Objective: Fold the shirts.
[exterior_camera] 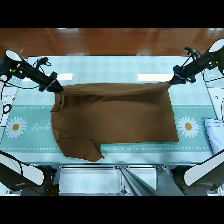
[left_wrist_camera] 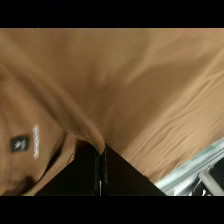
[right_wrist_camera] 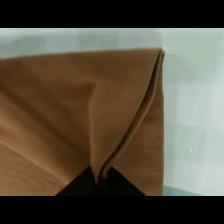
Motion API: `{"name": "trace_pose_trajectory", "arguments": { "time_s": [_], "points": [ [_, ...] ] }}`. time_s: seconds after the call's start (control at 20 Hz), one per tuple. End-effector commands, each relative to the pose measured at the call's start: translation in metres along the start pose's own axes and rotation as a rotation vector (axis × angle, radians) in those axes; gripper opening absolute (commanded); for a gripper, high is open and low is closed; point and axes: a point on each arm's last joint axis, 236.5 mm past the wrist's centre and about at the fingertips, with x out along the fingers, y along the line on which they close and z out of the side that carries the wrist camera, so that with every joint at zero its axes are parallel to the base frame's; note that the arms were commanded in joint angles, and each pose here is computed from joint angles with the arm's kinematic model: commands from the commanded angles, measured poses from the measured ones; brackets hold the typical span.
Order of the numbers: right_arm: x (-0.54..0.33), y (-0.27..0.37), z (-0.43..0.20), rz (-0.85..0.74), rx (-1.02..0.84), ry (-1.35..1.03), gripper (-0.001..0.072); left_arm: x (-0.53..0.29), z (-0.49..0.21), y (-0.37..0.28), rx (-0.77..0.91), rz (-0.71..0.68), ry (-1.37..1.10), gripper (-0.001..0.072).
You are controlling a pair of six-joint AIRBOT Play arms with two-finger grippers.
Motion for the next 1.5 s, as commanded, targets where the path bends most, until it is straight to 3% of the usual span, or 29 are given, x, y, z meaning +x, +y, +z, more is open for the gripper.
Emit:
{"name": "trace_pose_trajectory", "arguments": {
  "time_s": [0.0, 0.6, 0.65, 0.7, 0.75, 0.8, 1.05, 1.2, 1.45],
  "points": [
    [0.011, -0.002, -0.02, 0.005, 0.0, 0.084, 0.0035, 0.006, -0.026, 0.006, -0.014, 0.002, 0.072, 0.0016],
    [0.023, -0.021, -0.04, -0.056, 0.02, 0.175, 0.0036, 0.01, -0.046, 0.031, -0.024, 0.104, 0.137, 0.0016],
    [0.03, -0.023, -0.039, -0.058, 0.034, 0.167, 0.0086, 0.014, -0.041, 0.029, -0.023, 0.11, 0.123, 0.0049],
    [0.035, -0.024, -0.04, -0.062, 0.061, 0.165, 0.0302, 0.017, -0.039, 0.027, -0.016, 0.115, 0.12, 0.0201],
    [0.037, -0.024, -0.041, -0.064, 0.064, 0.17, 0.0415, 0.019, -0.039, 0.024, -0.004, 0.119, 0.12, 0.0446],
    [0.034, -0.023, -0.042, -0.067, 0.066, 0.17, 0.0415, 0.019, -0.038, 0.022, -0.004, 0.121, 0.115, 0.0508],
    [-0.027, -0.05, -0.053, -0.174, 0.144, 0.039, 0.0415, -0.025, -0.038, 0.017, -0.035, 0.151, -0.108, 0.0508],
    [-0.025, -0.039, -0.084, -0.095, 0.186, -0.081, 0.0415, -0.026, -0.102, 0.049, -0.177, 0.149, -0.183, 0.0508],
    [-0.014, 0.02, -0.135, 0.152, 0.124, -0.283, 0.0415, 0.015, -0.21, 0.071, -0.471, 0.003, -0.299, 0.0508]
  ]
}}
